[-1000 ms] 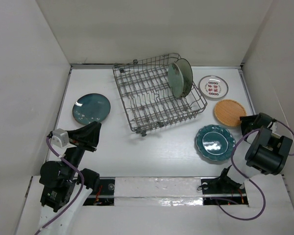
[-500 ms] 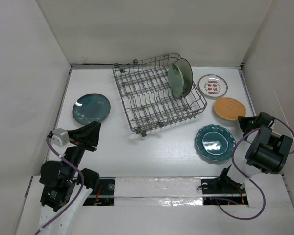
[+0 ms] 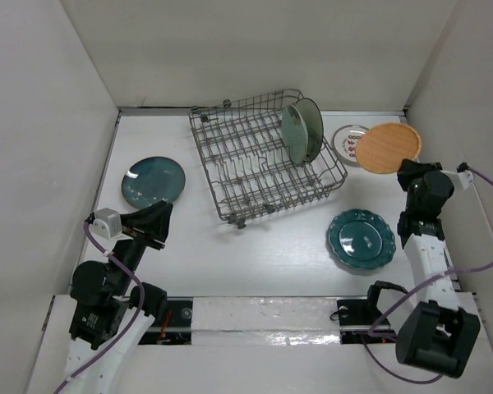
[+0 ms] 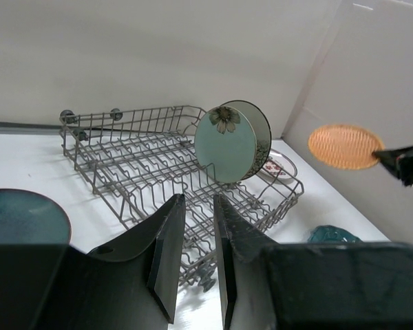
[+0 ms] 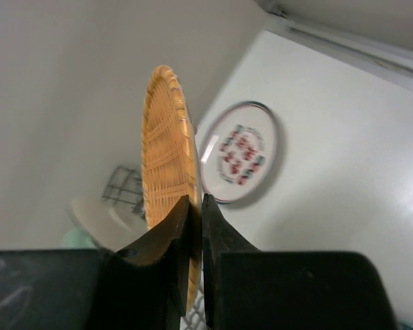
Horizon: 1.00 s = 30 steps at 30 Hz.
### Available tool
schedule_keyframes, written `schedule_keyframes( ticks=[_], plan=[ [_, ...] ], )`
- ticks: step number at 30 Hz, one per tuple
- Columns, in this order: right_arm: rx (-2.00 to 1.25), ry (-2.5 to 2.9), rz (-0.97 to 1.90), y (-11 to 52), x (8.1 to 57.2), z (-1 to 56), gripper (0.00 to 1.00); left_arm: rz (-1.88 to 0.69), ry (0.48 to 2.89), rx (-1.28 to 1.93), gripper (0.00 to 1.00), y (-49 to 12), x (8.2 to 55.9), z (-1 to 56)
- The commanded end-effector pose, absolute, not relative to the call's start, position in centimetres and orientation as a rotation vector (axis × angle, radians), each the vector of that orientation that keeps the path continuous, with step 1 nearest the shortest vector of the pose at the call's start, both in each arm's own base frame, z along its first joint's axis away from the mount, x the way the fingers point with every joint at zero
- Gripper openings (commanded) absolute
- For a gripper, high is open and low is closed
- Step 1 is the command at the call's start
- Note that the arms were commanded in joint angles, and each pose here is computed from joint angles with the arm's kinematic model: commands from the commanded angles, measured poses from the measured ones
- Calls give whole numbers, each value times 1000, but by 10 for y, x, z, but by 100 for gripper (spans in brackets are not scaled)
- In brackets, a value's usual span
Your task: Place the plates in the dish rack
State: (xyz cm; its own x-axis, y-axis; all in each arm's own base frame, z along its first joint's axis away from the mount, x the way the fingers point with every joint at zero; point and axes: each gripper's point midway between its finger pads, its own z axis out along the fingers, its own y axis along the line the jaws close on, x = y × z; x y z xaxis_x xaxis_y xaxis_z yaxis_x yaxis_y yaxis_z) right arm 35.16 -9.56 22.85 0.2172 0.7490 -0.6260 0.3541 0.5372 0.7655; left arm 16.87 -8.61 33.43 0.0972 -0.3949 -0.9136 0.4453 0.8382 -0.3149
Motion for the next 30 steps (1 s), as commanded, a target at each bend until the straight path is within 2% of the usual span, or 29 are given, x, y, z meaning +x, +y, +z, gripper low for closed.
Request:
schedule_keyframes(
  ticks=[1,2,4,9,10,13,15,16,18,30],
  plan=[
    [753,1214,372,-58,356,340,0,-620,1324,39,21,-86,173,341],
    [673,1192,394,-40,359,372,0,-609,1325,35,21,-85,174,340],
    [503,1261,413,10,374,386,0,-607,1331,39,21,-86,176,339],
    [218,1318,320,92,406,432,0,-601,1348,35,21,-86,180,336],
    [179,1389,284,110,427,413,0,-600,1350,31,21,-86,180,336],
    [64,1478,140,153,456,404,0,-593,1359,27,21,-85,182,334],
    [26,1525,-19,164,466,394,0,-592,1362,24,21,-85,183,334],
    [31,1509,-50,168,471,407,0,-587,1365,21,21,-84,183,333],
    [-7,1556,-167,176,488,383,0,-587,1363,21,21,-84,183,334],
    [-106,1657,-354,185,525,311,0,-583,1367,22,21,-84,184,333]
  ],
)
